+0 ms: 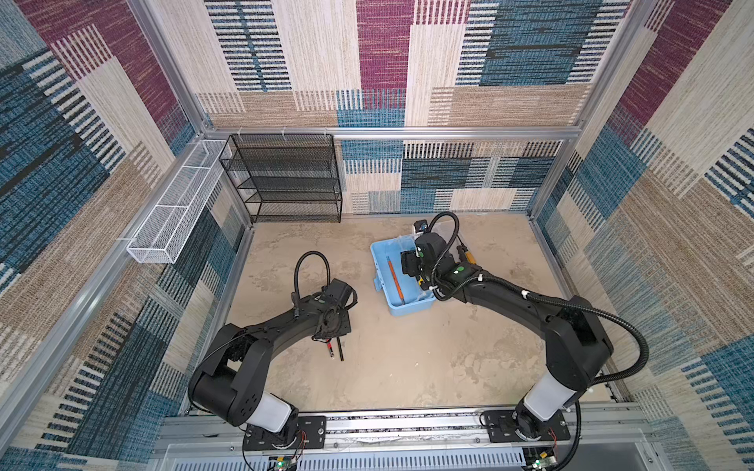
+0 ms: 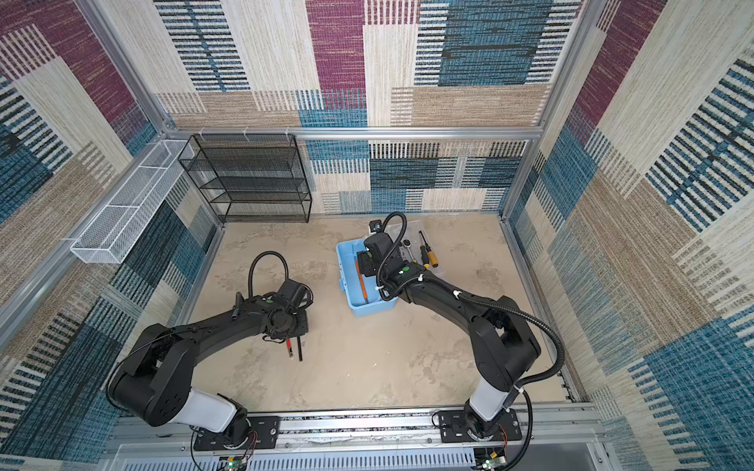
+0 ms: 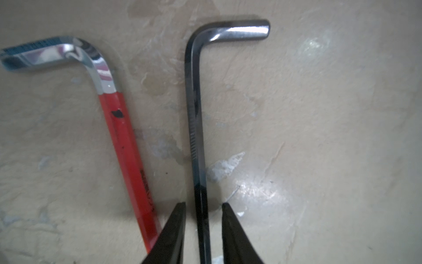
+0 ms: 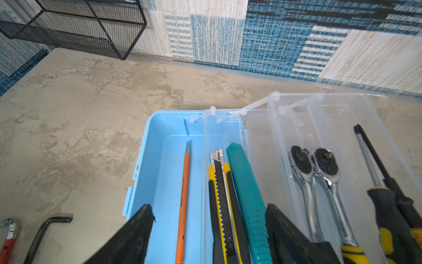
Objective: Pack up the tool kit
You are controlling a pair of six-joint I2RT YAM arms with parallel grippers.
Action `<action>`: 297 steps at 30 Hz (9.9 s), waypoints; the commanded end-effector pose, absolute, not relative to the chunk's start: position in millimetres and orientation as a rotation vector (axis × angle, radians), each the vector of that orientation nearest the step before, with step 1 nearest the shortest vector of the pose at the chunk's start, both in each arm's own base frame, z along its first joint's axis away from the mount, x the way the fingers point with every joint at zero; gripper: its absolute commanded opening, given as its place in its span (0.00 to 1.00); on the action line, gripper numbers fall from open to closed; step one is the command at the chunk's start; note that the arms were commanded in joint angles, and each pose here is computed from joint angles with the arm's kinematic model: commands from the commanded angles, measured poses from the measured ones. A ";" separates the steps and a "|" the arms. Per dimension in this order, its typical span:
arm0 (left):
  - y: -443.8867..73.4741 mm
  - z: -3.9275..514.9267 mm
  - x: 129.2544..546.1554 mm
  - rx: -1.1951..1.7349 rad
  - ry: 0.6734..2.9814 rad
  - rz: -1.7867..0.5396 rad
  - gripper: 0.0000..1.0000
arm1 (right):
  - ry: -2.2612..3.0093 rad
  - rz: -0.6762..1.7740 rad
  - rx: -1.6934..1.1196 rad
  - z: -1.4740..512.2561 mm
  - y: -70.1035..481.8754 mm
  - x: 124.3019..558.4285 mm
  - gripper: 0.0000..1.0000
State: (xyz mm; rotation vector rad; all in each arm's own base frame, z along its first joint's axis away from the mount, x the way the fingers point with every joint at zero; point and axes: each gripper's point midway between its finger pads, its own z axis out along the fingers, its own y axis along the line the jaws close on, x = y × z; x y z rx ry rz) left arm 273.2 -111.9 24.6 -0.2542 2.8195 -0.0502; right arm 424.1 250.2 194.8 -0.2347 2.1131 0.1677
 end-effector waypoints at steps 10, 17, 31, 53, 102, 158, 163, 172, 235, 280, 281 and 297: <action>-111.1 20.5 271.0 -0.226 2.838 -0.029 0.17 | 2.002 0.095 -0.043 220.1 176.5 425.0 0.83; -112.4 22.0 271.1 -0.228 2.836 -0.042 0.01 | 1.998 0.069 0.006 219.4 152.2 420.8 0.83; -126.0 53.7 285.6 -0.254 2.744 -0.172 0.00 | 1.996 0.073 0.053 211.1 128.7 411.1 0.84; -214.8 136.9 352.5 -0.079 2.556 -0.494 0.00 | 2.002 0.082 0.101 200.3 101.7 395.1 0.86; -291.7 106.0 410.4 -0.243 2.666 -0.612 0.66 | 2.006 0.037 0.138 186.6 67.0 363.1 0.89; -81.3 -2.1 268.5 -0.529 2.862 -0.040 0.20 | 2.003 0.106 0.194 195.8 54.1 382.1 0.94; -86.2 -2.1 268.8 -0.501 2.865 -0.078 0.00 | 2.009 0.098 0.215 192.9 51.9 383.0 0.94; -104.3 37.5 295.4 -0.426 2.764 -0.208 0.00 | 2.024 0.113 0.223 187.6 54.2 385.6 0.94; -270.8 142.3 412.6 -0.155 2.524 -0.714 0.99 | 1.907 0.622 0.077 182.3 61.3 416.3 0.94; -266.9 100.8 374.3 -0.131 2.608 -0.802 0.97 | 1.959 0.850 -0.015 158.3 92.9 423.6 0.80; -266.6 100.2 374.3 -0.134 2.609 -0.801 0.97 | 1.957 0.854 -0.015 158.9 93.3 423.5 0.80; -273.1 94.9 377.5 -0.135 2.615 -0.827 0.96 | 1.935 0.885 -0.038 172.0 100.2 421.2 0.74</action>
